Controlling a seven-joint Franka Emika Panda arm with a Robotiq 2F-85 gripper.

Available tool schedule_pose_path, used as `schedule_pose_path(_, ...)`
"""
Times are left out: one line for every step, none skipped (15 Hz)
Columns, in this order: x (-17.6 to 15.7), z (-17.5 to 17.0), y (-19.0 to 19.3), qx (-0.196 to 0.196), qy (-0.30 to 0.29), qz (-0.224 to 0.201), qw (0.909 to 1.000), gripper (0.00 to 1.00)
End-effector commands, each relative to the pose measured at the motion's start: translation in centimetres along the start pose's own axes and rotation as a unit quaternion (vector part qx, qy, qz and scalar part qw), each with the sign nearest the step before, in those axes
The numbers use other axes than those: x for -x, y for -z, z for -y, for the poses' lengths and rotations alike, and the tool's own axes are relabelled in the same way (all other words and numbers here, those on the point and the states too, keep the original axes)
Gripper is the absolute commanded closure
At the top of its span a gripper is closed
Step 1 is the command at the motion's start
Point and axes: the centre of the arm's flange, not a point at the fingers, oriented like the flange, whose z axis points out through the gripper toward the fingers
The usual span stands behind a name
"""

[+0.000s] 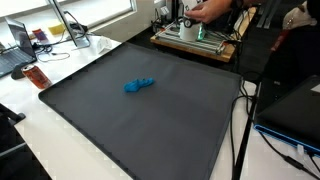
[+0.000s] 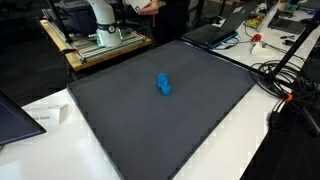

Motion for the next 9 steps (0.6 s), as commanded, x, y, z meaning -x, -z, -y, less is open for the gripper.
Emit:
schedule_pose_path(0.5,0.7,0.5,-0.001,0.001,-0.014,0.9999,0.99)
schedule_pose_path(0.7,1.2,0.9,0.013,-0.016,-0.008,0.9997,0.99)
schedule_pose_path(0.9,1.8,1.4,0.023,-0.031,-0.003,0.9992,0.99)
schedule_pose_path(1.0,2.0,1.7,0.025,-0.042,0.0,0.9988,0.99)
schedule_pose_path(1.1,2.3,2.0,0.033,-0.057,0.004,0.9978,0.99)
schedule_pose_path(0.8,1.9,2.5,0.044,-0.078,0.014,0.9959,0.99)
schedule_pose_path(-0.2,0.1,3.2,0.052,-0.101,0.02,0.9933,0.99)
schedule_pose_path(-1.1,-1.2,3.6,0.058,-0.118,0.022,0.9911,0.99)
schedule_pose_path(-2.8,-2.7,4.2,0.067,-0.129,0.022,0.9891,0.99)
